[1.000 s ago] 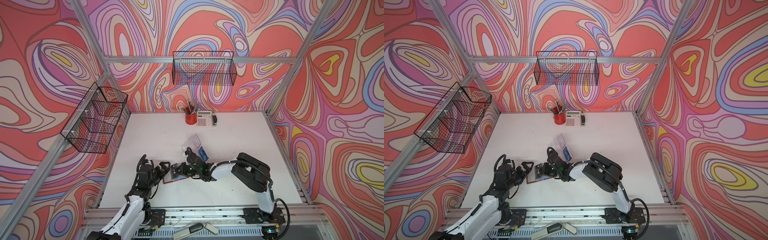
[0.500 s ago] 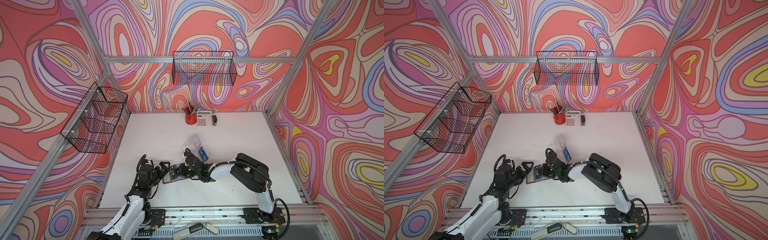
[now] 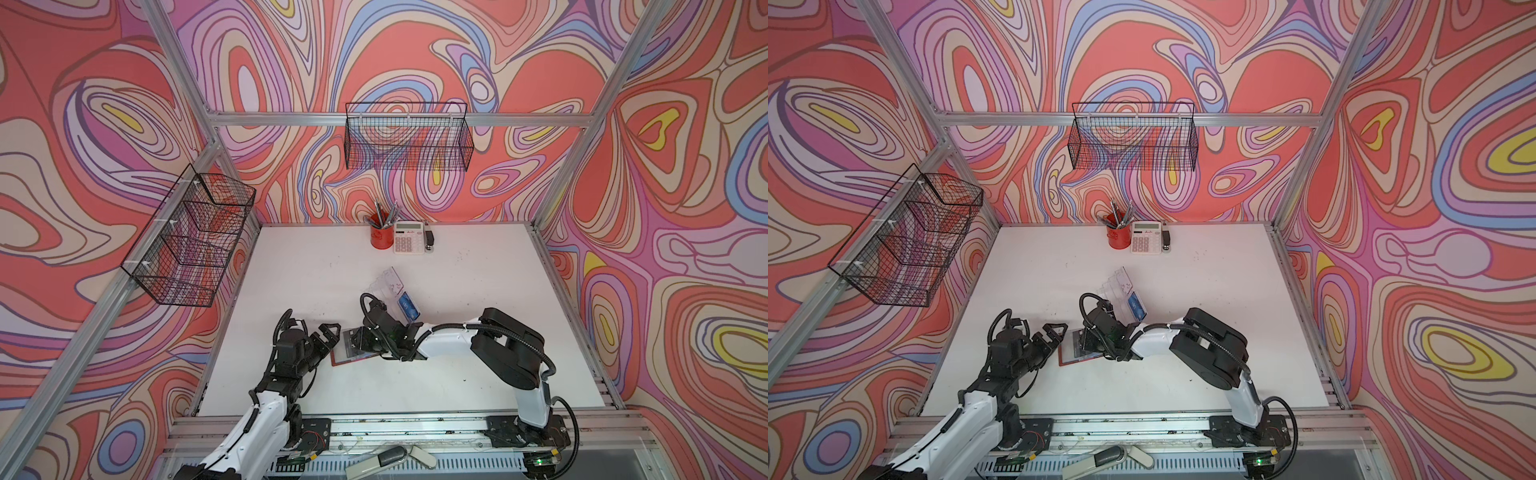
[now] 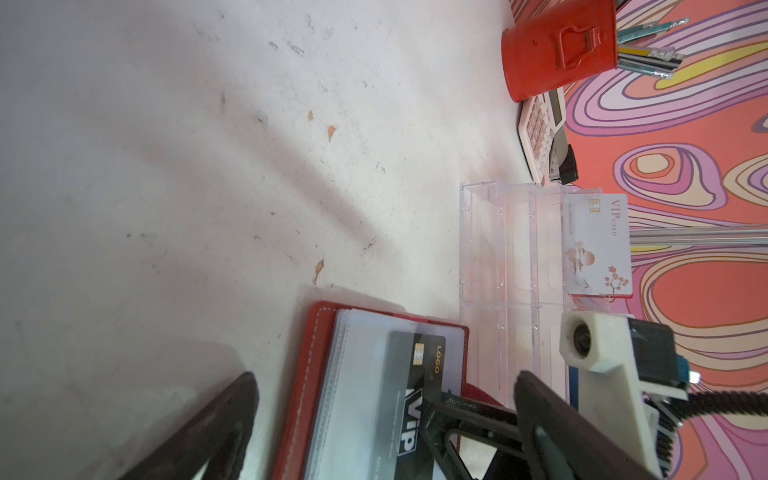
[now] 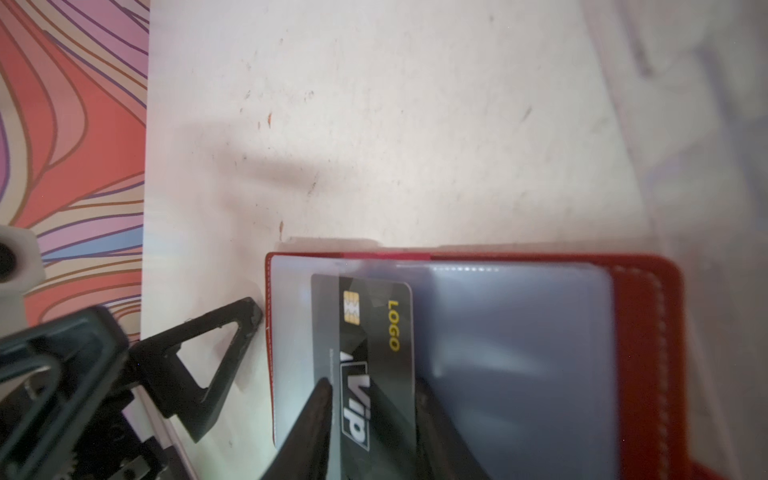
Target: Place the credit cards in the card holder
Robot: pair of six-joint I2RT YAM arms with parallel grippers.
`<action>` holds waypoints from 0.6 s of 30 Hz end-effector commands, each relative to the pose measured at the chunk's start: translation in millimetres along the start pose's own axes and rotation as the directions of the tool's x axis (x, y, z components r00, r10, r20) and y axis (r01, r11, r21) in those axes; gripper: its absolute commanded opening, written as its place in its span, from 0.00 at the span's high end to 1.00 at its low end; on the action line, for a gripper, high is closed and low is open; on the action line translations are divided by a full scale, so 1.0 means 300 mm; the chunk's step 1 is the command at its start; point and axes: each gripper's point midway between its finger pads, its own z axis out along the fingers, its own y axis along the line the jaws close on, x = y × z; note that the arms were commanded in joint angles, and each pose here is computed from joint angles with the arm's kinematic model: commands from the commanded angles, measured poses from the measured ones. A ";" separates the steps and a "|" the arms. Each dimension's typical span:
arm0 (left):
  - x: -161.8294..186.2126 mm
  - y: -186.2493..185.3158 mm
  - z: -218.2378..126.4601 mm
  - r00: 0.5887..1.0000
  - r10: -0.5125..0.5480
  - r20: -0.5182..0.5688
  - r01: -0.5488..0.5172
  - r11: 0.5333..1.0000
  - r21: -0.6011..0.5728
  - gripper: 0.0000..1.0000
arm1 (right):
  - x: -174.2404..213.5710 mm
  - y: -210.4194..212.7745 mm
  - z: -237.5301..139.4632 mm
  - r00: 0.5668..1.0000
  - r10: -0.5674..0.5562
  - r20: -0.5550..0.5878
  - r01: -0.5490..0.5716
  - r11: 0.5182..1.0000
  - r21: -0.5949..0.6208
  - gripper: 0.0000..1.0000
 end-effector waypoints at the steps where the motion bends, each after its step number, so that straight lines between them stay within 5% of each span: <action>1: 0.001 -0.008 -0.002 1.000 -0.003 -0.004 0.003 1.000 0.009 0.02 | 0.013 -0.109 -0.025 0.999 -0.032 0.014 0.030 0.987 0.156 0.63; 18: 0.066 -0.033 -0.008 0.992 -0.075 -0.099 0.083 0.993 0.084 0.02 | -0.027 -0.122 -0.074 0.994 -0.083 0.070 0.063 0.966 0.250 0.55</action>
